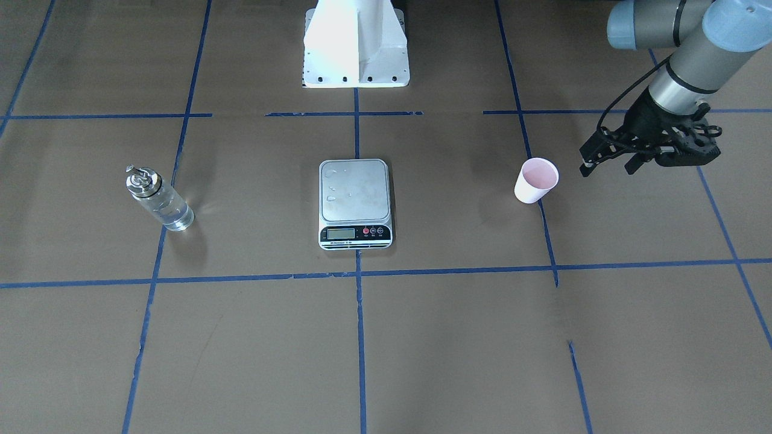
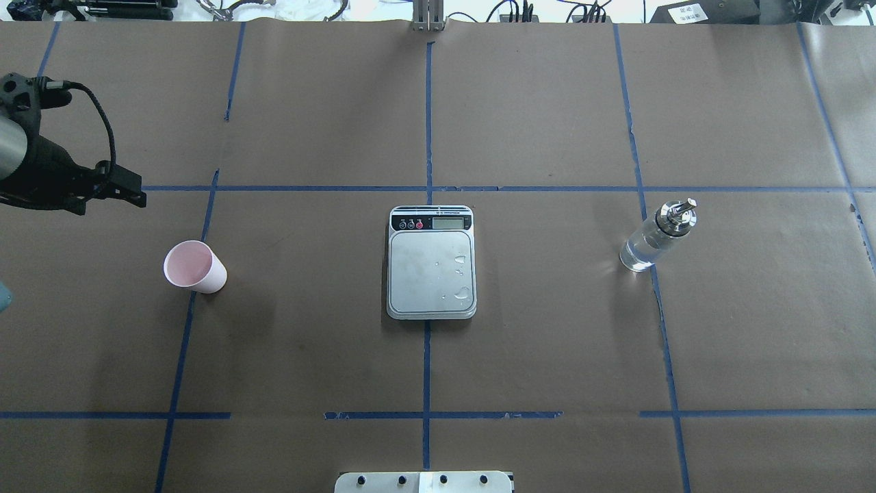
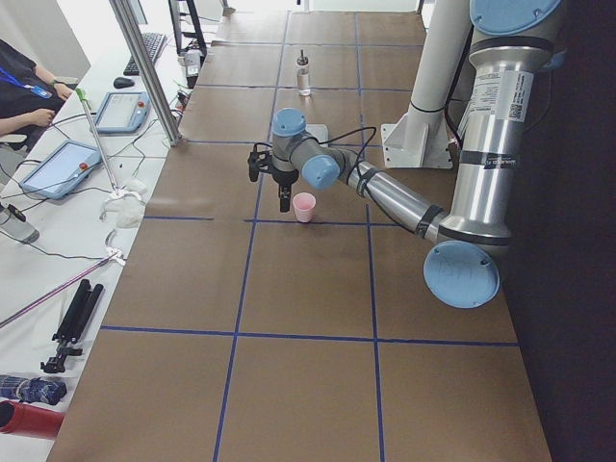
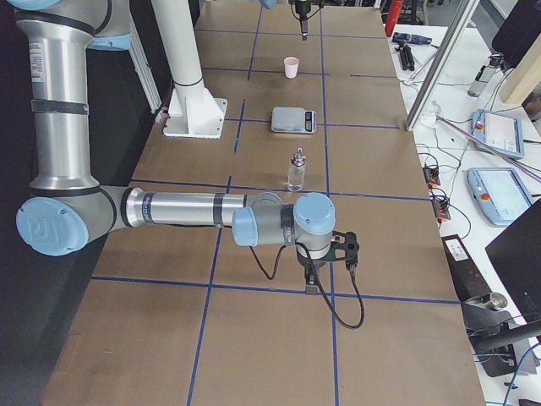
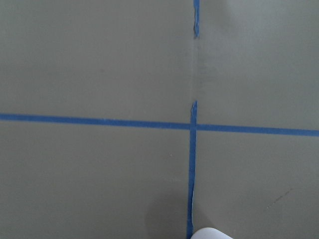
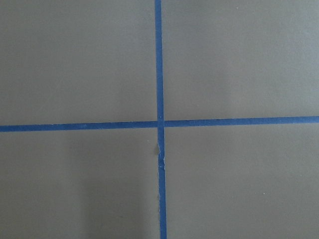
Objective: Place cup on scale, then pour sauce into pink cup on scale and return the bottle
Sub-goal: 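Move the left gripper down to the pink cup and grasp it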
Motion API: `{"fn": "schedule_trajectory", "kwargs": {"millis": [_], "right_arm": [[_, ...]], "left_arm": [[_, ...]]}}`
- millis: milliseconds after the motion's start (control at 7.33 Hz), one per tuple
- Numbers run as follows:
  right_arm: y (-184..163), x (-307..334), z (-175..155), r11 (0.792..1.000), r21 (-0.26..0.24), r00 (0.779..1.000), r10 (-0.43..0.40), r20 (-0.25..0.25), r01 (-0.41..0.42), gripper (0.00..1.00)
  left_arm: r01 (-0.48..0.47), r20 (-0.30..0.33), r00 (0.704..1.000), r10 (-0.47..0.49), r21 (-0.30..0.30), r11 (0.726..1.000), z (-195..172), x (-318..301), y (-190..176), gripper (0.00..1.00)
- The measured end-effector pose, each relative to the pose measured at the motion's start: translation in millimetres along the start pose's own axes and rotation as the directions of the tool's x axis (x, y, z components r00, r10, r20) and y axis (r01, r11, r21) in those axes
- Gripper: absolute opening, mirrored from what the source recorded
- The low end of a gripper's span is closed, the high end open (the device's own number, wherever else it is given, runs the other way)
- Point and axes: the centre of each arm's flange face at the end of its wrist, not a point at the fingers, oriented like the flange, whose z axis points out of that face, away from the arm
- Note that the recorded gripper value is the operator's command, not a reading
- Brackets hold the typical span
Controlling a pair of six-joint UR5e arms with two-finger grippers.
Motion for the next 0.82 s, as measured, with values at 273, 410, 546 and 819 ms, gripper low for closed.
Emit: {"fn": "schedule_trajectory", "kwargs": {"millis": [273, 410, 546, 819], "right_arm": [[0, 0, 0, 1.000, 0.000, 1.000, -0.001, 0.003, 0.001, 1.00], [0, -1, -1, 1.000, 0.001, 1.000, -0.003, 0.004, 0.003, 1.00], [0, -1, -1, 1.000, 0.001, 1.000, -0.004, 0.003, 0.004, 1.00], [0, -2, -1, 1.000, 0.002, 1.000, -0.007, 0.002, 0.007, 1.00]], "left_arm": [[0.034, 0.018, 0.999, -0.033, -0.022, 0.999, 20, 10, 18, 1.00], [0.051, 0.040, 0.998, -0.050, -0.022, 0.998, 34, 16, 28, 1.00], [0.062, 0.061, 0.996, -0.060, -0.030, 0.998, 49, 22, 38, 1.00], [0.058, 0.083, 0.995, -0.054, -0.053, 0.997, 70, 28, 50, 1.00]]}}
